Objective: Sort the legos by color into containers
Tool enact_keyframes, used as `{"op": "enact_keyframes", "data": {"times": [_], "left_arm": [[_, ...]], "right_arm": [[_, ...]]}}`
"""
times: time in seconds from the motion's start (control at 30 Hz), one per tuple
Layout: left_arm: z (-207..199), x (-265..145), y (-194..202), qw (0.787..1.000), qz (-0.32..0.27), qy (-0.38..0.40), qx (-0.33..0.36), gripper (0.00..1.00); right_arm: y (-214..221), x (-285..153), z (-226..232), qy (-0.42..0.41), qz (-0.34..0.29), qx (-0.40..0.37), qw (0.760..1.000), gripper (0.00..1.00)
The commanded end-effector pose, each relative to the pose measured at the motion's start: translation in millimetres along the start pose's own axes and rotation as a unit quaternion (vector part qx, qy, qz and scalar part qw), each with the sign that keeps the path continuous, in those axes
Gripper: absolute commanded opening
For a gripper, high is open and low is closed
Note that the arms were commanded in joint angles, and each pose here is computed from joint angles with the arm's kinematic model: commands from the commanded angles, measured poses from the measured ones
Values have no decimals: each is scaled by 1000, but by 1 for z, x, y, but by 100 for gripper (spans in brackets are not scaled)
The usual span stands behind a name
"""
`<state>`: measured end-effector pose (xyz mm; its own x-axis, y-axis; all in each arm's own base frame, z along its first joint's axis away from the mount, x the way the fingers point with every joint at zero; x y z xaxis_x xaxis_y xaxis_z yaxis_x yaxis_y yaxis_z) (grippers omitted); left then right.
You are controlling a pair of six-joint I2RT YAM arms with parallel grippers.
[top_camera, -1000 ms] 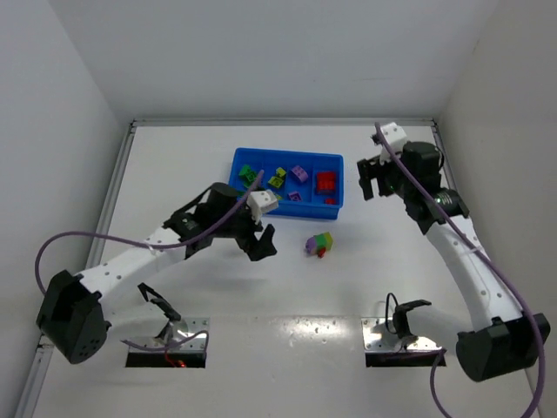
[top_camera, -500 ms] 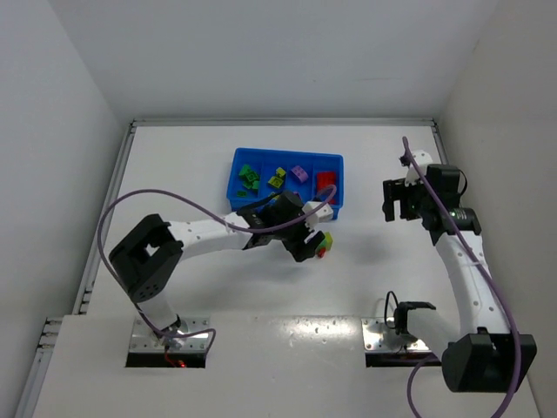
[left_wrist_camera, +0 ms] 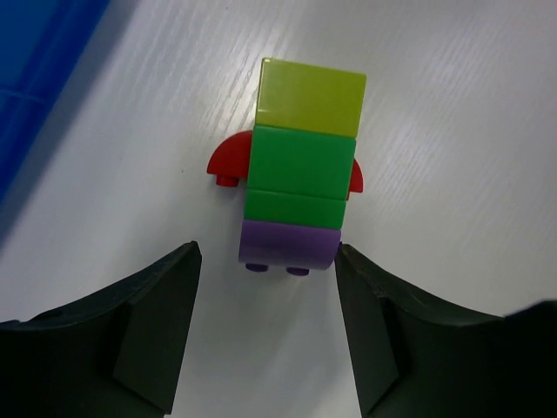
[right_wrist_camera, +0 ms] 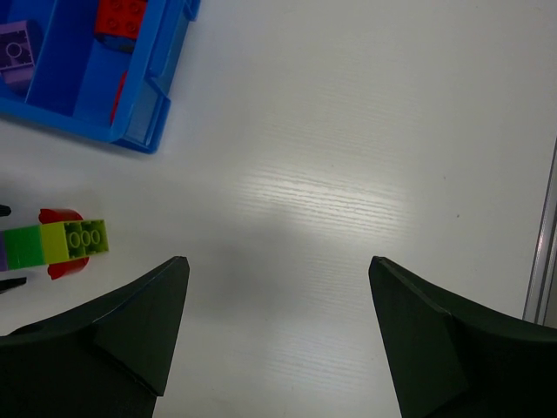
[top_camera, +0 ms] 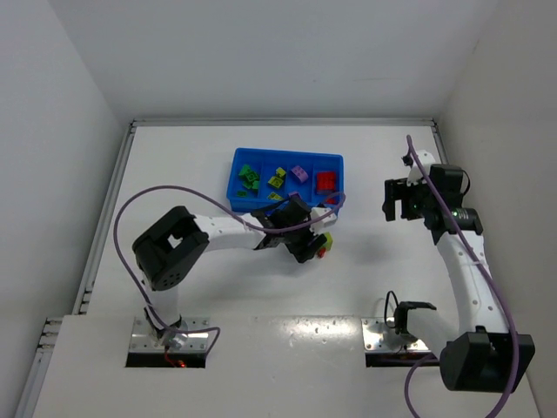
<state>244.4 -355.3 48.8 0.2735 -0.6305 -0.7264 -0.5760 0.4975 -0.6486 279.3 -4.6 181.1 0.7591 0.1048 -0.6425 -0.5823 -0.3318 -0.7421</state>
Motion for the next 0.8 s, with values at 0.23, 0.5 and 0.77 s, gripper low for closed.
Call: {"op": "enact_keyframes", "data": {"times": [0.23,0.5,0.77], "left_arm": [[-13,11,-39,998,-51,22,21,54],[-28,3,-31,995,-37,77,55,7],[-53,-79,-7,970,14,226,86,7]], "right_arm": [[-9,1,0,-7,-21,9,1000,84],[-12,2,11,-43,-36,2,998,84],[-45,-13,100,-366,-111,-31,924,84]]}}
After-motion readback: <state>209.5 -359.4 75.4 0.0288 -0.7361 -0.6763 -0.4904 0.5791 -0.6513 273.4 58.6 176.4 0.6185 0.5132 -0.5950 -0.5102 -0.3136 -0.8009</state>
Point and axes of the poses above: each gripper's point midway between its finger pads, its own x axis out along the fingers, its own z axis along the line the jaws close on, y = z × x, the point moved 2 cm from there along -x, back along the fingers, and after that the axes turned 12 degrees about -x, right-handed, at the moved point
